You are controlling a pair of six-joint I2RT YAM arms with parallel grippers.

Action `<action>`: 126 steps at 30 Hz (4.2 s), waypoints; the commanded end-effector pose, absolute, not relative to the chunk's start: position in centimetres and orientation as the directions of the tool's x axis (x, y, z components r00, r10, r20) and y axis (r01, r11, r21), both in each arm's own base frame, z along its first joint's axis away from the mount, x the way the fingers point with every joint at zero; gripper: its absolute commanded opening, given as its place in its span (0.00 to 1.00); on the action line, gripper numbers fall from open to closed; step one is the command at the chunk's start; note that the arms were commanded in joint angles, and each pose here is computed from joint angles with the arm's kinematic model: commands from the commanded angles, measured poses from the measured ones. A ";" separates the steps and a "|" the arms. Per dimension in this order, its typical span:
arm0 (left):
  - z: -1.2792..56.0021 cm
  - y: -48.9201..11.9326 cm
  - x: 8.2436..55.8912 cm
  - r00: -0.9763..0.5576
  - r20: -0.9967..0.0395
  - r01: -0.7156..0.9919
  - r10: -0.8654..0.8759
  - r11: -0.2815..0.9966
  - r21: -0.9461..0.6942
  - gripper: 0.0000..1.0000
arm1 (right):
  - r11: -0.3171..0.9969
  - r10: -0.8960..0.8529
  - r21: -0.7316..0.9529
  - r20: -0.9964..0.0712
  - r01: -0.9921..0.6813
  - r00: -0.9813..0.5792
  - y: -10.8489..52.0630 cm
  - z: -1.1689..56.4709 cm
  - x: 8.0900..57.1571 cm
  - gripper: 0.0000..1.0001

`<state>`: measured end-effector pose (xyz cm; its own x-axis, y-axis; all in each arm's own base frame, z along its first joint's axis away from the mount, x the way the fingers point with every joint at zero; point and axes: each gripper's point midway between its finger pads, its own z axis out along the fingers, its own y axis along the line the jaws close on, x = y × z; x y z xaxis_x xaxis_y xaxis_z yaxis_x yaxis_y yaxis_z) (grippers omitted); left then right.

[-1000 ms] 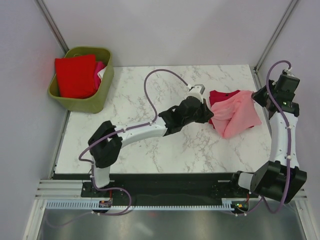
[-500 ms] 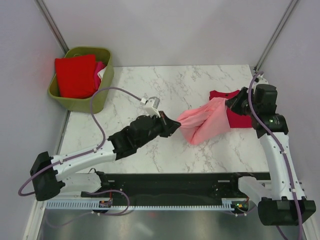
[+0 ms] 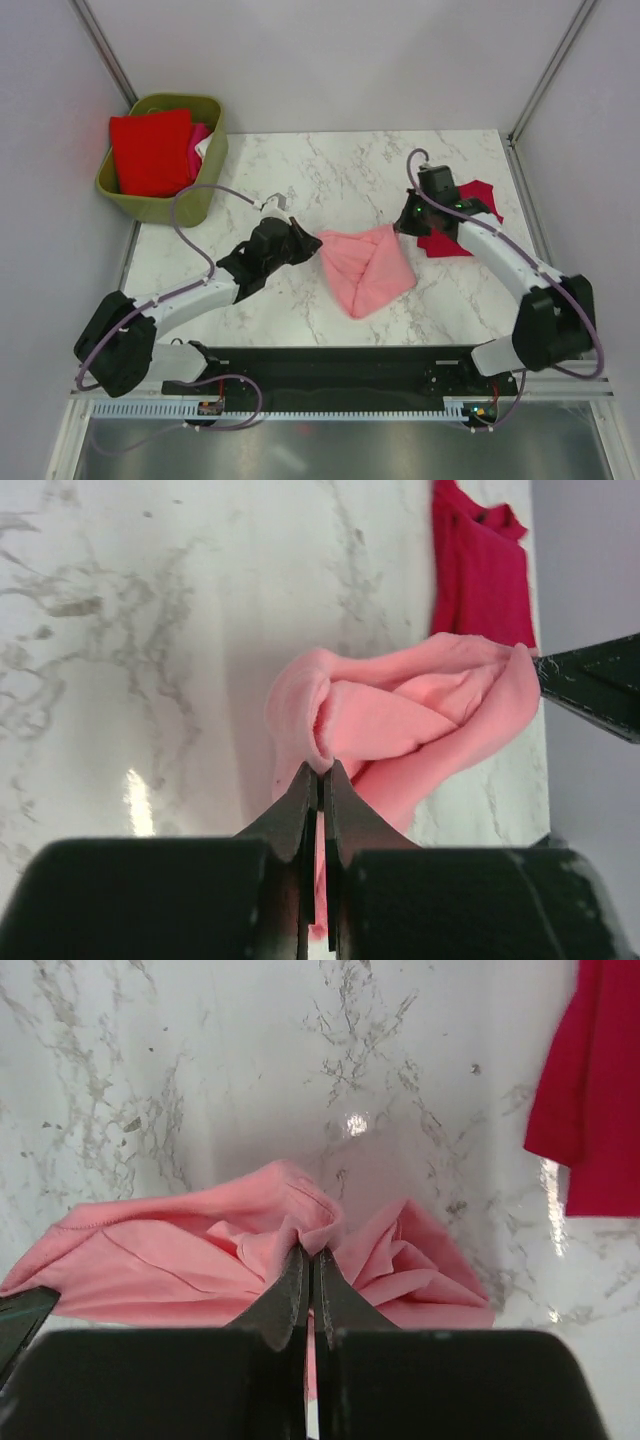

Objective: Fold and stack the t-shirts
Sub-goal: Fold the tshirt

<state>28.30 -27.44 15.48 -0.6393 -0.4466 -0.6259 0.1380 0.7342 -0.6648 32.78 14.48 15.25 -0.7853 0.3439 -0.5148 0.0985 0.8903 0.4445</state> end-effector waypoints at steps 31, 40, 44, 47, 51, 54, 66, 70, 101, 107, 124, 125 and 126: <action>12.4 -18.3 40.9 -0.583 -0.676 -0.050 -0.450 0.851 -0.523 0.57 | 0.922 0.299 0.384 -0.611 0.056 -0.733 18.2 12.1 50.4 0.61; 11.8 -18.0 40.9 -0.596 -0.670 -0.068 -0.442 0.860 -0.506 0.55 | 0.910 0.279 0.413 -0.543 0.037 -0.792 15.9 9.9 46.1 0.52; 11.5 -17.8 40.9 -0.599 -0.664 -0.082 -0.448 0.858 -0.506 0.54 | 0.906 0.274 0.422 -0.512 0.039 -0.814 16.1 8.5 45.4 0.47; 11.5 -17.7 40.8 -0.602 -0.661 -0.082 -0.448 0.858 -0.507 0.53 | 0.904 0.273 0.426 -0.502 0.040 -0.820 16.2 8.0 45.2 0.45; 11.6 -17.5 40.8 -0.600 -0.661 -0.084 -0.451 0.857 -0.508 0.52 | 0.903 0.270 0.428 -0.487 0.043 -0.831 16.3 7.3 45.1 0.42; 11.7 -17.4 40.7 -0.601 -0.662 -0.082 -0.449 0.858 -0.507 0.52 | 0.904 0.270 0.425 -0.477 0.050 -0.837 16.3 6.7 44.9 0.41; 11.7 -17.3 40.7 -0.603 -0.658 -0.083 -0.451 0.856 -0.510 0.50 | 0.893 0.278 0.445 -0.439 0.062 -0.854 16.5 5.0 44.8 0.22; 12.0 -17.3 40.7 -0.601 -0.661 -0.079 -0.449 0.857 -0.510 0.50 | 0.894 0.284 0.445 -0.461 0.058 -0.841 16.3 6.1 44.7 0.06; 10.5 -15.5 40.5 -0.610 -0.633 -0.123 -0.476 0.846 -0.518 0.49 | 0.691 0.264 0.713 -0.399 -0.116 -0.878 33.4 12.5 43.7 0.03; 9.8 -14.1 40.3 -0.604 -0.621 -0.158 -0.499 0.839 -0.521 0.49 | 0.592 0.279 0.799 -0.324 -0.103 -0.904 38.5 11.4 43.1 0.04; 8.9 -14.8 38.6 -0.622 -0.544 -0.133 -0.564 0.760 -0.636 0.60 | 0.507 0.304 0.839 -0.390 -0.199 -0.869 39.8 15.7 44.8 0.52; 8.7 -15.4 38.3 -0.635 -0.526 -0.126 -0.566 0.747 -0.653 0.61 | 0.530 0.305 0.822 -0.413 -0.207 -0.858 38.4 15.8 45.6 0.52; 8.2 -15.8 38.0 -0.641 -0.497 -0.145 -0.585 0.728 -0.670 0.63 | 0.549 0.308 0.808 -0.435 -0.216 -0.846 37.5 16.2 46.0 0.52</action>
